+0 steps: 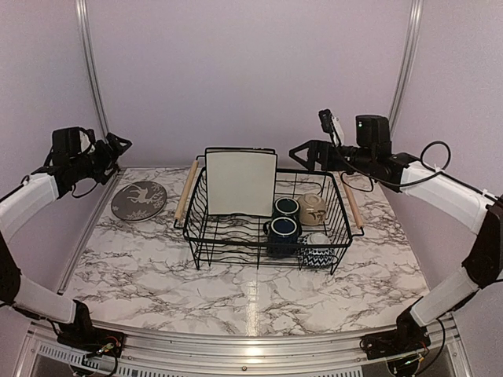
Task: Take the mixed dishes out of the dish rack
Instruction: Place the plate on the plate, then grab the plate from the dish rack, then pass from the right arm to the left
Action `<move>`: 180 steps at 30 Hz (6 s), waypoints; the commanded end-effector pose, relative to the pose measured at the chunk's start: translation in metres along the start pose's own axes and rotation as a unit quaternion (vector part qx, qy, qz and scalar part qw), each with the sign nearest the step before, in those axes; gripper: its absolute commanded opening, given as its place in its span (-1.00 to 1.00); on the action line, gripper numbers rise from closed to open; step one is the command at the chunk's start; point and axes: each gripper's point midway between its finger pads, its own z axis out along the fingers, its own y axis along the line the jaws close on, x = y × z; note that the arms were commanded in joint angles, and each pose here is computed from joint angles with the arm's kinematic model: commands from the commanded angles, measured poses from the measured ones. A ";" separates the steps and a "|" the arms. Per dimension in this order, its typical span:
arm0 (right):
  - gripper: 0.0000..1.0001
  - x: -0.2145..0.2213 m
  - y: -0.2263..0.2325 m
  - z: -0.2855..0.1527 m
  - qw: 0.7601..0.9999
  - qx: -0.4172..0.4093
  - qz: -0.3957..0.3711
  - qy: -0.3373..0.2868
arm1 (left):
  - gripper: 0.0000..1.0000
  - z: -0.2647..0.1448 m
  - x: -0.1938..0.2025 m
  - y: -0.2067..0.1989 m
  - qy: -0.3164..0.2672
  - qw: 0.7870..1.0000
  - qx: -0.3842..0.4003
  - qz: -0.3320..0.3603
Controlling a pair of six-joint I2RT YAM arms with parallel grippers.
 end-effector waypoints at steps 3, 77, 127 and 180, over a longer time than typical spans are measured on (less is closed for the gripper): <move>0.97 -0.001 -0.018 0.025 0.999 0.017 -0.028 0.014 | 0.98 -0.012 0.021 -0.096 0.019 0.985 0.139 0.103; -0.41 0.082 0.018 0.151 0.948 -0.176 -0.254 0.081 | 0.98 0.046 0.149 -0.104 0.182 0.974 0.073 0.111; -1.00 -0.056 0.050 0.082 0.985 -0.135 -0.073 -0.080 | 0.98 0.033 0.136 -0.124 0.161 0.976 0.100 0.107; -1.00 -0.080 0.056 0.008 0.934 -0.309 0.150 -0.100 | -0.75 0.021 0.220 -0.229 0.331 0.866 0.375 -0.028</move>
